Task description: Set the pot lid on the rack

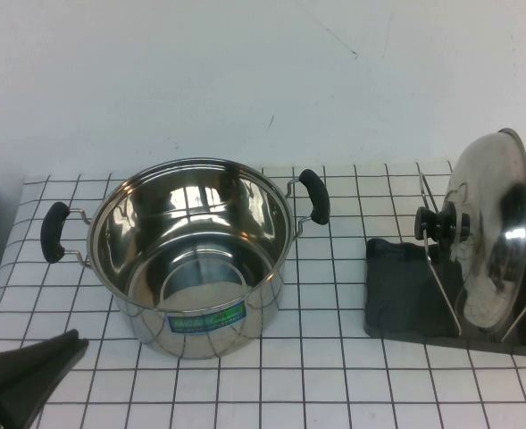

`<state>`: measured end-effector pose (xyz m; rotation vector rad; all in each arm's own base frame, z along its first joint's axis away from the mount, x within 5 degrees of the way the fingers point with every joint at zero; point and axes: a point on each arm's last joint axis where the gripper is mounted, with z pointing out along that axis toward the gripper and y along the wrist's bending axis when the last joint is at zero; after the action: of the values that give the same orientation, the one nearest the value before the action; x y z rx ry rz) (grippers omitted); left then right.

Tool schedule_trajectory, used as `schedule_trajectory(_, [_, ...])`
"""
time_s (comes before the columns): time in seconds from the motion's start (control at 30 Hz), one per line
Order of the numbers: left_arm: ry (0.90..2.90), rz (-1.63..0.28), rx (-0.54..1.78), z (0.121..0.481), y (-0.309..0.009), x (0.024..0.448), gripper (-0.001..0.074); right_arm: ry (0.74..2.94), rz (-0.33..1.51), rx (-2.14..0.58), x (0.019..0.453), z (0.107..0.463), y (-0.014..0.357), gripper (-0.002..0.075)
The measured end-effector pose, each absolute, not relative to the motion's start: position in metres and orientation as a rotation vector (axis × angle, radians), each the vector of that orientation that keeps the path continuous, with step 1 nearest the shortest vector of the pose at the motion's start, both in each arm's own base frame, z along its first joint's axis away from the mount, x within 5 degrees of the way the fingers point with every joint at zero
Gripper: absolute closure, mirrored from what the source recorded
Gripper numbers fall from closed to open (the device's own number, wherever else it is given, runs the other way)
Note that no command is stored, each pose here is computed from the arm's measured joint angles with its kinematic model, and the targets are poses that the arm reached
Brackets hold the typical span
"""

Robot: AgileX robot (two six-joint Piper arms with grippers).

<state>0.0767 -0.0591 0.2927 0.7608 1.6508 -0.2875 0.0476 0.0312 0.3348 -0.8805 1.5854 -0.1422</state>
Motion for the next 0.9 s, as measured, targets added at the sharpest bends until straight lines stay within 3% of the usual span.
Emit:
schedule_trajectory(0.33, [1.687, -0.254, 0.802, 0.273, -0.059, 0.077, 0.0736, 1.709, 0.015, -0.873, 0.049, 0.271, 0.037, 0.0727])
schedule_trajectory(0.53, [1.701, -0.246, 0.815, 0.266, -0.059, 0.077, 0.0736, 1.761, 0.14, -0.835, 0.05, 0.253, 0.042, 0.0727])
schedule_trajectory(0.9, [1.701, -0.246, 0.815, 0.266, -0.059, 0.077, 0.0736, 1.84, 0.201, -0.869, 0.048, 0.231, 0.044, 0.0727])
